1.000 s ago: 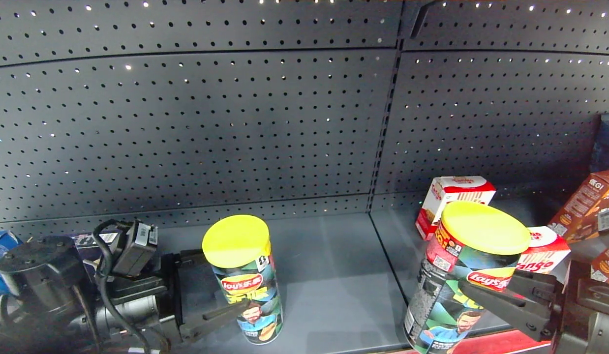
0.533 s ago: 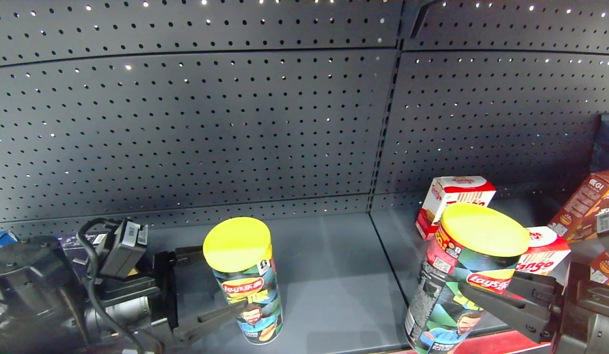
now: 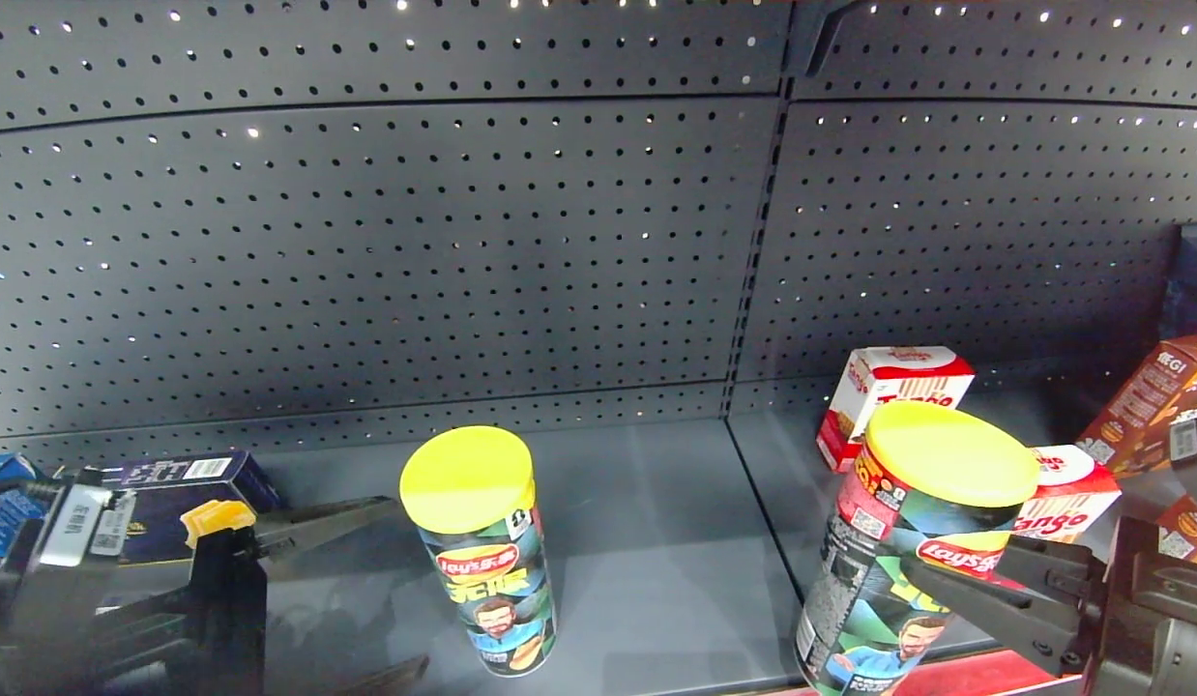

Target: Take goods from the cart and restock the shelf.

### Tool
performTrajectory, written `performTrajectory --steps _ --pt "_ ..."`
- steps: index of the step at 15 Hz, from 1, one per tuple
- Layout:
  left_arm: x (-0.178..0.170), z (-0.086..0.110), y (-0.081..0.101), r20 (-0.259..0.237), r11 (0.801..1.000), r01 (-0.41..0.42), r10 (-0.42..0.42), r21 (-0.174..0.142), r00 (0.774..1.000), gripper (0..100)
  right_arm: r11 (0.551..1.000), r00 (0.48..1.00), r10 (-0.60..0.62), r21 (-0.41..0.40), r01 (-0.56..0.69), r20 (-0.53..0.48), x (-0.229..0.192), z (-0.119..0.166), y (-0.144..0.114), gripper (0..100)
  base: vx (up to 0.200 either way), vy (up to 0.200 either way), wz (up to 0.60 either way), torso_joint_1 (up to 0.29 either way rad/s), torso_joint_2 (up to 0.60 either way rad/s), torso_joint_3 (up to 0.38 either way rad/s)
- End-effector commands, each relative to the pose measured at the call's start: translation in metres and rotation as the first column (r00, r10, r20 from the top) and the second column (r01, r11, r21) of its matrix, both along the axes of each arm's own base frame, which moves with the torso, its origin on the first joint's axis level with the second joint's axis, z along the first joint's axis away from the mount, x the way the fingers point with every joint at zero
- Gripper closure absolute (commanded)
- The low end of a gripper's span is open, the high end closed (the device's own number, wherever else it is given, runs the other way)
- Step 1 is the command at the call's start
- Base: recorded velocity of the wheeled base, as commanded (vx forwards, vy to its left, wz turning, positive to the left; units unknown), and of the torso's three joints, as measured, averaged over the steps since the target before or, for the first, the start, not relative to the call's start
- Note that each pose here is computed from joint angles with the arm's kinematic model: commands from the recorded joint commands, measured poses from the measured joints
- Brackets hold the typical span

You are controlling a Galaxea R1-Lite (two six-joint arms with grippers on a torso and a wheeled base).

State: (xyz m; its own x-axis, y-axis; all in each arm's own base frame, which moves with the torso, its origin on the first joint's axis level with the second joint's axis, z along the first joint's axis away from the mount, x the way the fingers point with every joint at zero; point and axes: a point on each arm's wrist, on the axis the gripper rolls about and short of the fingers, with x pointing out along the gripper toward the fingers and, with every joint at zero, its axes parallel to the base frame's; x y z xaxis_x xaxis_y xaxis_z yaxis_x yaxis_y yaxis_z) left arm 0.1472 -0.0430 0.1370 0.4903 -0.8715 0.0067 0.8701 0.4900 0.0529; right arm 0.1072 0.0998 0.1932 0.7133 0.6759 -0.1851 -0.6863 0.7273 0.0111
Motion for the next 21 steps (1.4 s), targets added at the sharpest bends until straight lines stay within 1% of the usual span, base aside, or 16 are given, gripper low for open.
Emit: performTrajectory --steps 1,2,5,7,8,9,10,11,13,15,16,17,18,19,20,21 --pt "-0.016 0.015 0.005 0.096 0.998 -0.055 0.057 -0.025 0.994 0 1.0 1.0 0.003 -0.009 -0.003 -0.01 -0.001 -0.004 -0.001 100 0.0 0.0 0.0 0.0 0.0 0.0" --pt "-0.016 0.018 0.008 0.098 0.992 -0.12 0.124 -0.045 0.987 0 1.0 1.0 0.002 -0.011 -0.003 -0.012 -0.001 -0.005 -0.001 100 0.0 0.0 0.0 0.0 0.0 0.0" --pt "-0.03 0.03 0.014 0.115 0.957 -0.256 0.272 -0.138 0.955 0 1.0 1.0 -0.003 -0.001 0.003 0.0 -0.003 -0.003 -0.003 100 0.0 0.0 0.0 0.0 0.0 0.0" --pt "-0.038 0.037 0.018 0.116 0.911 -0.356 0.384 -0.207 0.916 0 1.0 1.0 -0.013 0.002 0.013 0.001 -0.003 -0.003 -0.006 100 0.0 0.0 0.0 0.0 0.0 0.0" --pt "-0.039 0.038 0.019 0.12 0.903 -0.371 0.402 -0.217 0.908 0 1.0 1.0 -0.014 0.001 0.014 0.0 -0.003 -0.003 -0.006 100 0.0 0.0 0.0 0.0 0.0 0.0" --pt "-0.042 0.041 0.024 0.136 0.882 -0.41 0.447 -0.232 0.884 0 1.0 1.0 -0.017 0.002 0.017 0.003 -0.003 -0.003 -0.006 100 0.0 0.0 0.0 0.0 0.0 0.0" --pt "-0.044 0.042 0.026 0.145 0.874 -0.425 0.465 -0.237 0.873 0 1.0 1.0 -0.019 0.002 0.019 0.003 -0.003 -0.003 -0.006 100 0.0 0.0 0.0 0.0 0.0 0.0" --pt "-0.048 0.044 0.03 0.161 0.857 -0.45 0.495 -0.25 0.854 0 1.0 1.0 -0.022 0.002 0.022 0.006 -0.004 -0.003 -0.007 100 0.0 0.0 0.0 0.0 0.0 0.0" --pt "-0.051 0.046 0.037 0.179 0.818 -0.513 0.563 -0.258 0.807 0 1.0 1.0 -0.021 0.01 0.021 0.019 -0.004 0.001 -0.007 100 0.0 0.0 0.0 0.0 0.0 0.0" --pt "-0.053 0.047 0.041 0.187 0.796 -0.543 0.595 -0.267 0.781 0 1.0 0.999 -0.021 0.021 0.021 0.031 -0.005 0.004 -0.008 100 0.0 0.0 0.0 0.0 0.0 0.0" --pt "-0.055 0.048 0.043 0.185 0.783 -0.557 0.613 -0.278 0.768 0 0.999 0.999 -0.022 0.025 0.021 0.035 -0.007 0.004 -0.009 100 0.0 0.0 0.0 0.0 0.0 0.0" --pt "-0.061 0.051 0.045 0.186 0.762 -0.57 0.636 -0.307 0.749 0 0.999 0.999 -0.026 0.029 0.025 0.039 -0.01 0.003 -0.013 100 0.0 0.0 0.0 0.0 0.0 0.0" --pt "-0.063 0.052 0.045 0.19 0.756 -0.574 0.643 -0.315 0.742 0 0.999 0.999 -0.026 0.031 0.025 0.041 -0.011 0.003 -0.014 100 0.0 0.0 0.0 0.0 0.0 0.0" --pt "-0.071 0.052 0.045 0.186 0.741 -0.584 0.658 -0.332 0.73 0 0.999 0.999 -0.028 0.035 0.026 0.046 -0.014 0.002 -0.017 100 0.0 0.0 0.0 0.0 0.0 0.0" --pt "-0.071 0.052 0.045 0.186 0.741 -0.584 0.658 -0.332 0.73 0 0.999 0.999 -0.028 0.035 0.026 0.046 -0.014 0.002 -0.017 100 0.0 0.0 0.0 0.0 0.0 0.0" --pt "-0.096 0.044 0.041 0.155 0.736 -0.599 0.662 -0.314 0.733 0 0.999 0.998 -0.028 0.041 0.026 0.055 -0.016 0.003 -0.018 100 0.0 0.0 0.0 0.0 0.0 0.0"
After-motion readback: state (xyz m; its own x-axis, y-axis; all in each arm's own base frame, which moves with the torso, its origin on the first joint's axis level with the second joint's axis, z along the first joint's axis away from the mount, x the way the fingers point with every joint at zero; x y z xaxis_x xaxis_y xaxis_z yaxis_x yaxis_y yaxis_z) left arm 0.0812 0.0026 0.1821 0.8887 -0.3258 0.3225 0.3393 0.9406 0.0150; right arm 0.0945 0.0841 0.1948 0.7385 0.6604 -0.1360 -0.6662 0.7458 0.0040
